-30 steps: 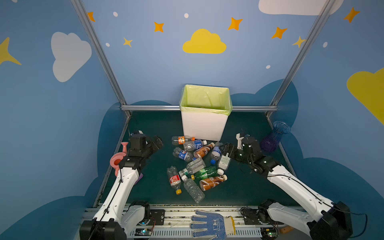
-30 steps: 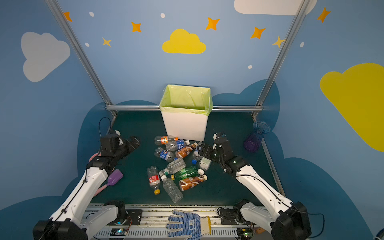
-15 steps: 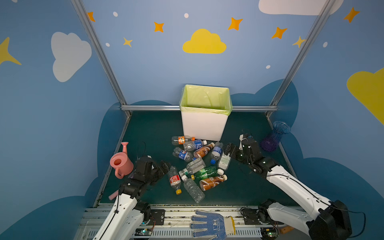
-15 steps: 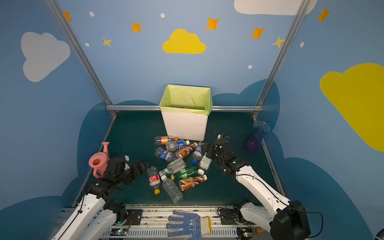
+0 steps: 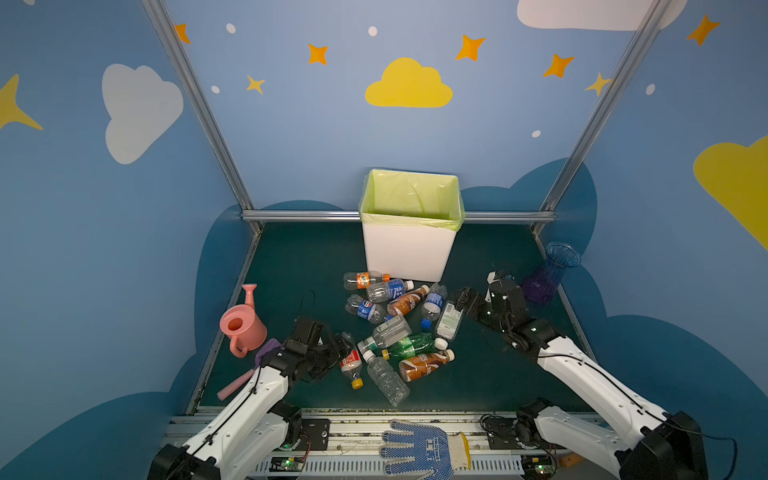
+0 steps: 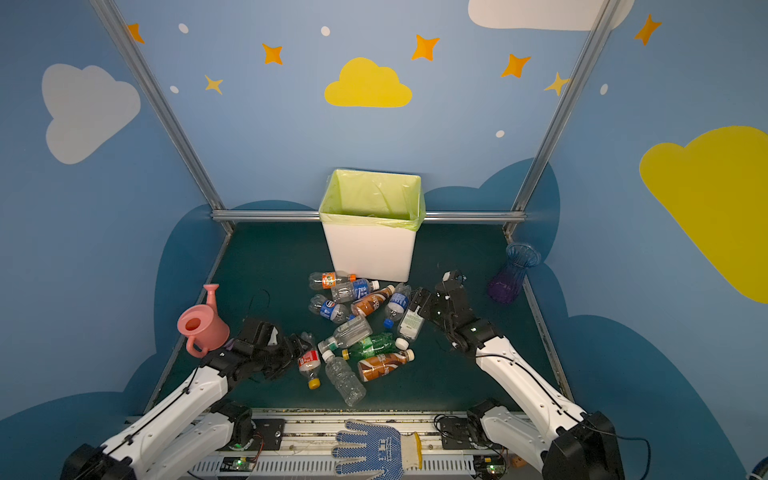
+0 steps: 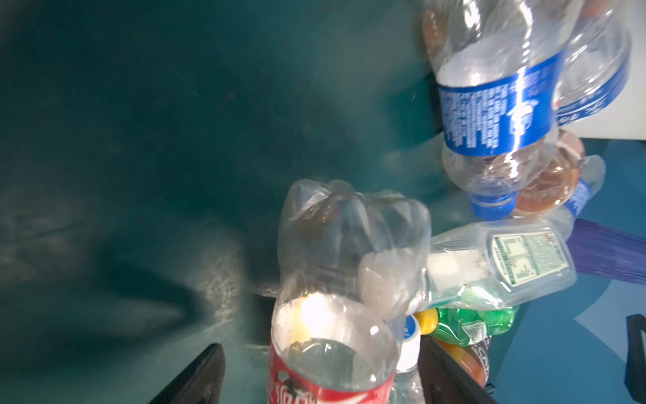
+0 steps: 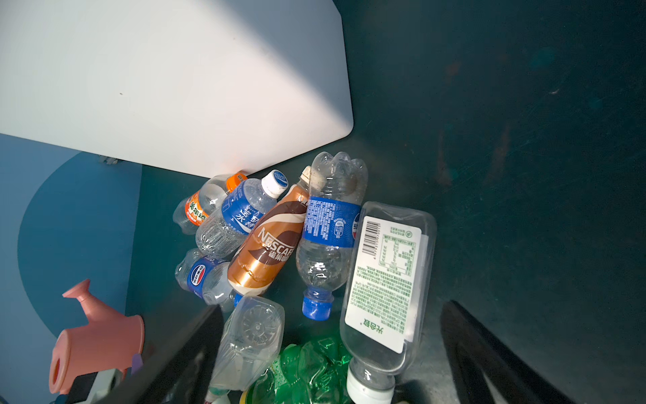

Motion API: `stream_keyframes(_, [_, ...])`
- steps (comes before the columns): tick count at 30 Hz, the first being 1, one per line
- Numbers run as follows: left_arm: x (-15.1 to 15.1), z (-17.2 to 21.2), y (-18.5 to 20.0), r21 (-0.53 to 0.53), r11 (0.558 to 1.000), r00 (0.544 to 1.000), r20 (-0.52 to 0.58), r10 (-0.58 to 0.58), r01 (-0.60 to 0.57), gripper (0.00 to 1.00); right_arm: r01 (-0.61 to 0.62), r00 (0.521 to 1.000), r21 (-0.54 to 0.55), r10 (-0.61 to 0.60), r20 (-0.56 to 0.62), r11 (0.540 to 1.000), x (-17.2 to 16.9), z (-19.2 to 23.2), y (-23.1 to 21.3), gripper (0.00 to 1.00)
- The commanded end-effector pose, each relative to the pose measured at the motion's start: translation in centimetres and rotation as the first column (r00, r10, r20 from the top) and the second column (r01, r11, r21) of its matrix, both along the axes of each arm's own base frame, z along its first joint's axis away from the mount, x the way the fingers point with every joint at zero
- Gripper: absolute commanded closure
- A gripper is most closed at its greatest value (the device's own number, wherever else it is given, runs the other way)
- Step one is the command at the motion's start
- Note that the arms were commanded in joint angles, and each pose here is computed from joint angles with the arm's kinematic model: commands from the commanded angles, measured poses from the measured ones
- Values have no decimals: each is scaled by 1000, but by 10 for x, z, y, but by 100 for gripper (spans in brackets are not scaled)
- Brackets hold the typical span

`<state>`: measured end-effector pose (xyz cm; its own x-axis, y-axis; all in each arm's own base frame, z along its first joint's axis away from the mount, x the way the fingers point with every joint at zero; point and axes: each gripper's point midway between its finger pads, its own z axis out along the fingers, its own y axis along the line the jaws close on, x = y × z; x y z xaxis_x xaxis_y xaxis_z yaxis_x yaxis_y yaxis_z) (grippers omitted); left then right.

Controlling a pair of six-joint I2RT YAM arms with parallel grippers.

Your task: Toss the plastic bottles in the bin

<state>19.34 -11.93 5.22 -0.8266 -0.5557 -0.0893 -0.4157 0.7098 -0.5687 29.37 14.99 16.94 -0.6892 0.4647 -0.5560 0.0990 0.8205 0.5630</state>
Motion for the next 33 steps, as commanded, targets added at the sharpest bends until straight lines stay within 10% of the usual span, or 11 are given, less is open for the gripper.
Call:
stream_keyframes(1, [11, 6, -8, -14, 999, 998, 45, -42, 42, 16, 26, 1000, -9, -26, -9, 1000, -4, -4, -9, 5])
stream_keyframes(23, [21, -9, -16, -1, 997, 996, 18, -82, 82, 42, 92, 995, 11, -92, -24, 996, -13, -16, -32, 4])
stream_keyframes(33, [81, 125, 22, 119, 993, 933, 357, -33, -10, 46, 114, 993, -10, -114, -4, 993, -12, -10, -47, 5])
